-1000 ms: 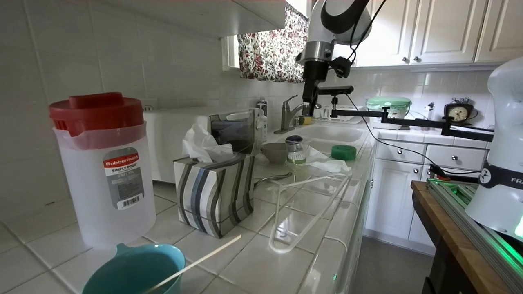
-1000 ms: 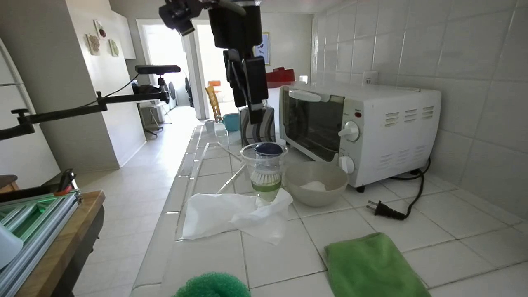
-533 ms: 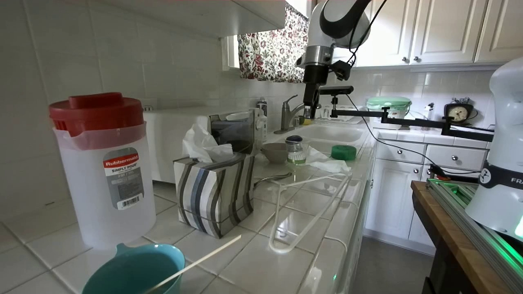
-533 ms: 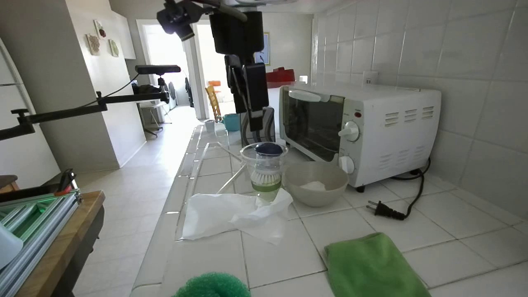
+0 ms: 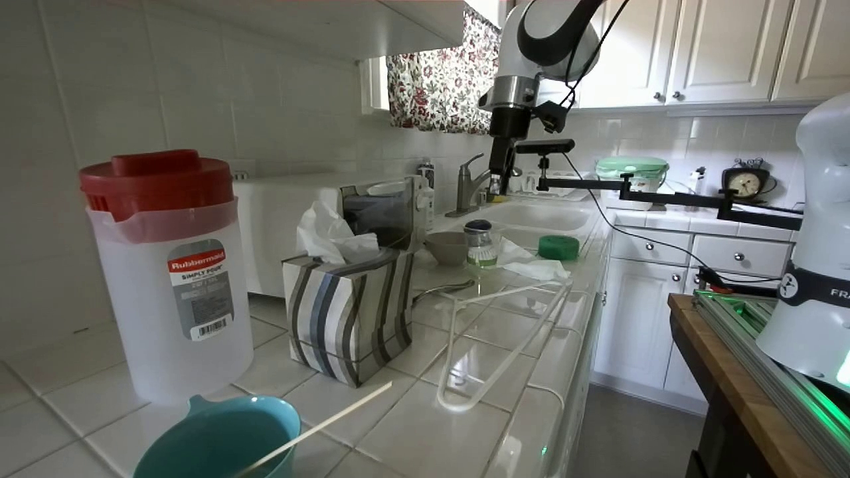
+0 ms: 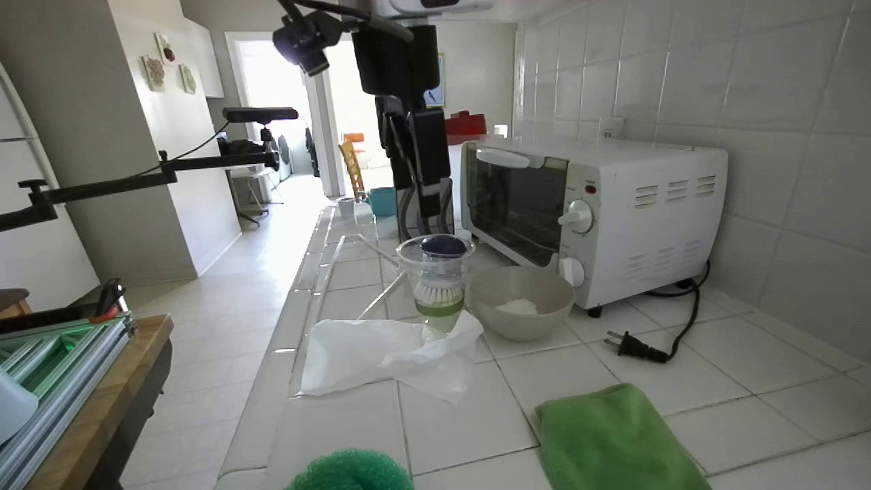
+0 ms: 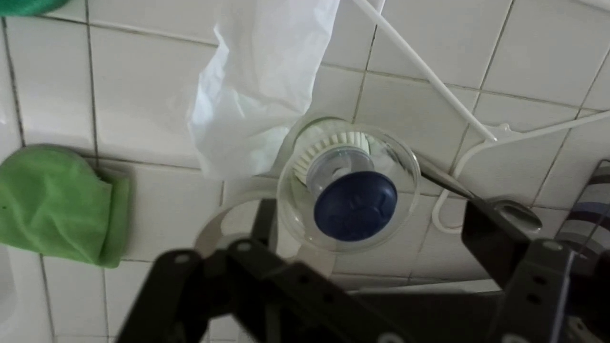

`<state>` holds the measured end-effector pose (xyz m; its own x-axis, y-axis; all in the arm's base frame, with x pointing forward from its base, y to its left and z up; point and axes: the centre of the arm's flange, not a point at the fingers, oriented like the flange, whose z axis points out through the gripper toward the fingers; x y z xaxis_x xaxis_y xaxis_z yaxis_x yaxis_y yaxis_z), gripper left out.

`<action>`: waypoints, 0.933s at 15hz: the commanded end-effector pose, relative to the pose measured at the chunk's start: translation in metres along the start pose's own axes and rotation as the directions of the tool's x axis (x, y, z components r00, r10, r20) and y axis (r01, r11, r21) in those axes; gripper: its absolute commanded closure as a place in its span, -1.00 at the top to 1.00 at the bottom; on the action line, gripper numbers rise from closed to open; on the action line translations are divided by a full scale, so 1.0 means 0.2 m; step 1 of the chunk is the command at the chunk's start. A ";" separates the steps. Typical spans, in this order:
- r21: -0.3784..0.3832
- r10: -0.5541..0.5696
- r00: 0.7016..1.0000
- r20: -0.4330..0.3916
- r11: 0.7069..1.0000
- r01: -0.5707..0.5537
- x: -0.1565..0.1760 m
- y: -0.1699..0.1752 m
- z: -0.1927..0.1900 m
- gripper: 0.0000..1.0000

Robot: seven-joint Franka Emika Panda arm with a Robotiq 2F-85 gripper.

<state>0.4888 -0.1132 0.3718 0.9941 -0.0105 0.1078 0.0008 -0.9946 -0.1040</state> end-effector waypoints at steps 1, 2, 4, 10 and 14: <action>0.024 -0.008 1.000 0.007 1.000 0.008 -0.03 0.03 -0.01 1.00; 0.018 0.005 1.000 0.007 1.000 -0.005 -0.06 0.07 -0.01 1.00; 0.022 0.018 1.000 0.020 1.000 -0.018 -0.09 0.13 0.02 1.00; 0.033 0.016 1.000 0.019 0.999 -0.016 -0.10 0.16 0.06 1.00; 0.032 -0.017 1.000 0.008 0.999 0.017 -0.05 0.12 0.07 1.00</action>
<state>0.4729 -0.1375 0.3569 0.9962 -0.0244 0.0831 -0.0145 -0.9929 -0.1179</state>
